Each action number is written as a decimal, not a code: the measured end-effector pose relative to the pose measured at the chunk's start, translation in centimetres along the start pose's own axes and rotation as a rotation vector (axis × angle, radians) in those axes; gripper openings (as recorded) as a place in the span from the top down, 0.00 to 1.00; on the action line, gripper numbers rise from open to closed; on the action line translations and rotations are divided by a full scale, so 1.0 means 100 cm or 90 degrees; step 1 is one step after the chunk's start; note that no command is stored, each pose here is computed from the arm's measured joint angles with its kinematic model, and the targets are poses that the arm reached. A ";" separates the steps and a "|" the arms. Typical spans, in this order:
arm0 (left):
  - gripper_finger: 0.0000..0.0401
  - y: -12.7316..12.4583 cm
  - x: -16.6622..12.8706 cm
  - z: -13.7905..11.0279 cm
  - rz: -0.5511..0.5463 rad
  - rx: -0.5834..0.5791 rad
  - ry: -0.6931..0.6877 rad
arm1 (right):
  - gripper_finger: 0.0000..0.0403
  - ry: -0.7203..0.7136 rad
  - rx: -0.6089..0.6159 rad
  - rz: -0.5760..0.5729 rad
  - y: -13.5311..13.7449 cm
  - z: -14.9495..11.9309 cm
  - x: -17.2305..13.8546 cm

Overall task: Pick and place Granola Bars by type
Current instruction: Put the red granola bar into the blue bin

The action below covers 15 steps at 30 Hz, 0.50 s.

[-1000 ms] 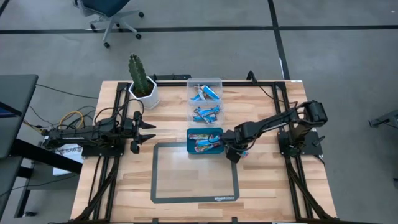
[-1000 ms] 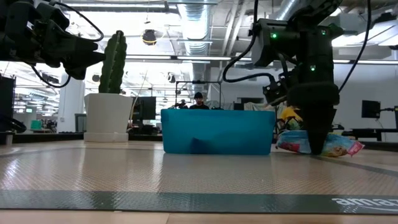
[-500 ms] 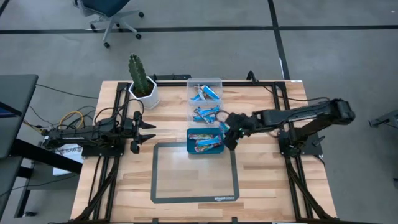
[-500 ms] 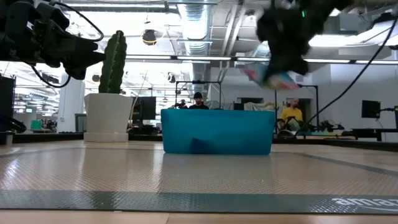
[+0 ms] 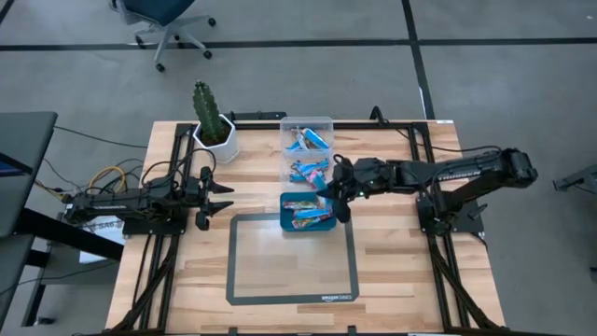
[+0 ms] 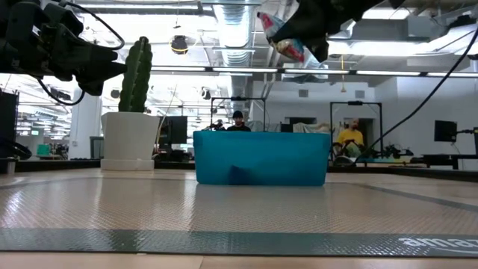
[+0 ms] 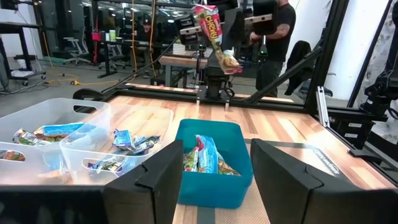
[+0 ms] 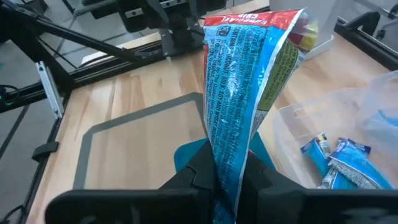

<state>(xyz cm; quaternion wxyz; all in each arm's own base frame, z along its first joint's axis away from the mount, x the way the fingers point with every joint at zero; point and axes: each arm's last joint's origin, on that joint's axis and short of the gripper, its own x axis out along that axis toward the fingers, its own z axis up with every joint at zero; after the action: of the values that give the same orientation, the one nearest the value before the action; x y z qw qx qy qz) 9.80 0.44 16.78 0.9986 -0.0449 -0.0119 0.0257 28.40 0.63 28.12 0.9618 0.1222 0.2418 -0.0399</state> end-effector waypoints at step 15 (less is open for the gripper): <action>0.55 0.000 0.000 0.000 0.000 0.000 0.000 | 0.95 0.109 -0.065 -0.006 -0.005 -0.006 0.016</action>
<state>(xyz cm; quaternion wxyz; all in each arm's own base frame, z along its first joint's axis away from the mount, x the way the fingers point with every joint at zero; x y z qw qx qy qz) 9.80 0.44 16.79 0.9986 -0.0448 -0.0119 0.0258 29.47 0.27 26.79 0.9423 0.0750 0.3255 -0.0211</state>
